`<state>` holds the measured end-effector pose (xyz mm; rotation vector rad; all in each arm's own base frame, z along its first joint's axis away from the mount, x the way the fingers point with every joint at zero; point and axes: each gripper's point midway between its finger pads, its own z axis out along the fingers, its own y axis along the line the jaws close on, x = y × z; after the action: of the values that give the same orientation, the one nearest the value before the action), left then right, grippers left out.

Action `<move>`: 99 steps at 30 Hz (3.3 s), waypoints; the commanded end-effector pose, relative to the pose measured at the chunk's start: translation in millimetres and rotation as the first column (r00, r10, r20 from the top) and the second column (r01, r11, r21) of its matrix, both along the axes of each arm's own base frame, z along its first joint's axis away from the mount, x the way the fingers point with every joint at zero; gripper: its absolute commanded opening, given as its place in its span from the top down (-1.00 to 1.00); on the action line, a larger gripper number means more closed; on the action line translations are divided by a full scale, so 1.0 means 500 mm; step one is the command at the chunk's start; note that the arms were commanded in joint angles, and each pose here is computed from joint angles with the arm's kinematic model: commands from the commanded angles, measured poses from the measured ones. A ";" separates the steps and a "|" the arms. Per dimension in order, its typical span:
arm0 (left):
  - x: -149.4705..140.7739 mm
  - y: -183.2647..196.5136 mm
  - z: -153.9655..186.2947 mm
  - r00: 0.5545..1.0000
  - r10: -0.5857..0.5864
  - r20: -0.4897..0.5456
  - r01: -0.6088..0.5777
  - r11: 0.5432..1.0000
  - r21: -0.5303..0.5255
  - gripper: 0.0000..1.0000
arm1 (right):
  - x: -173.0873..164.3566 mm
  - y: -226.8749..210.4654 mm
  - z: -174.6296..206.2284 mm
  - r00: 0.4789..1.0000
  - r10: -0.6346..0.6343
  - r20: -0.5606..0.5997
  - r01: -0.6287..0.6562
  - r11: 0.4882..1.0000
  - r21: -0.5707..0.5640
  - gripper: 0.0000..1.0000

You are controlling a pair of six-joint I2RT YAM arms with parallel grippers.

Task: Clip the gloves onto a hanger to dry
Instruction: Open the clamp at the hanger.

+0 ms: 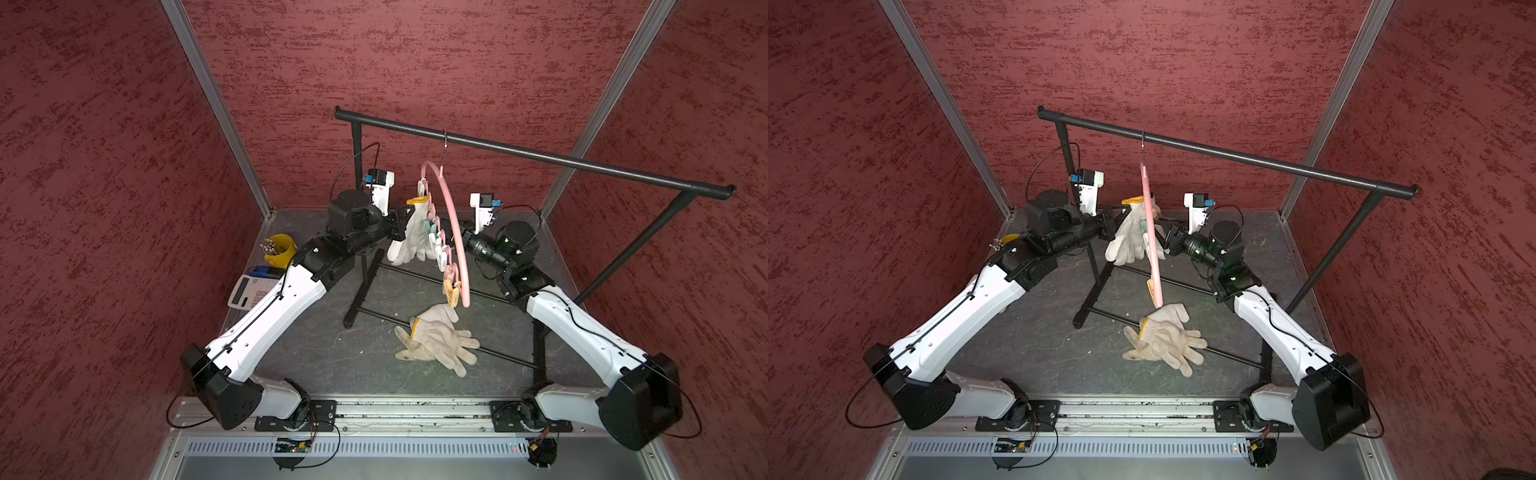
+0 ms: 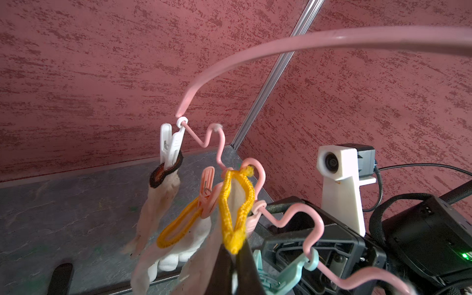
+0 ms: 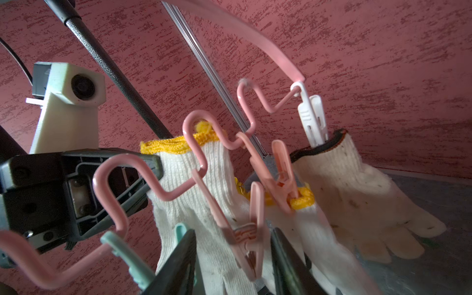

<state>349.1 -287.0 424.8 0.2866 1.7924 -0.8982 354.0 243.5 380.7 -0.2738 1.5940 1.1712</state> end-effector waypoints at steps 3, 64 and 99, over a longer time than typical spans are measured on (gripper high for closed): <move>0.004 -0.015 0.017 1.000 0.001 0.001 -0.001 1.000 -0.010 1.00 | -0.016 -0.019 0.033 0.997 0.001 0.073 -0.001 1.000 0.003 0.06; -0.003 -0.048 0.022 1.000 -0.024 -0.001 0.024 1.000 0.004 1.00 | 0.028 0.000 0.043 0.993 0.099 0.062 -0.102 0.994 0.046 0.06; -0.067 -0.034 -0.085 0.986 -0.145 -0.080 0.153 0.983 0.106 1.00 | 0.015 0.012 0.066 0.988 0.111 0.106 -0.108 0.994 -0.030 0.51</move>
<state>330.9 -306.2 390.4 0.3860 1.8938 -0.9052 372.2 251.1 390.4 -0.3866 1.5626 1.2291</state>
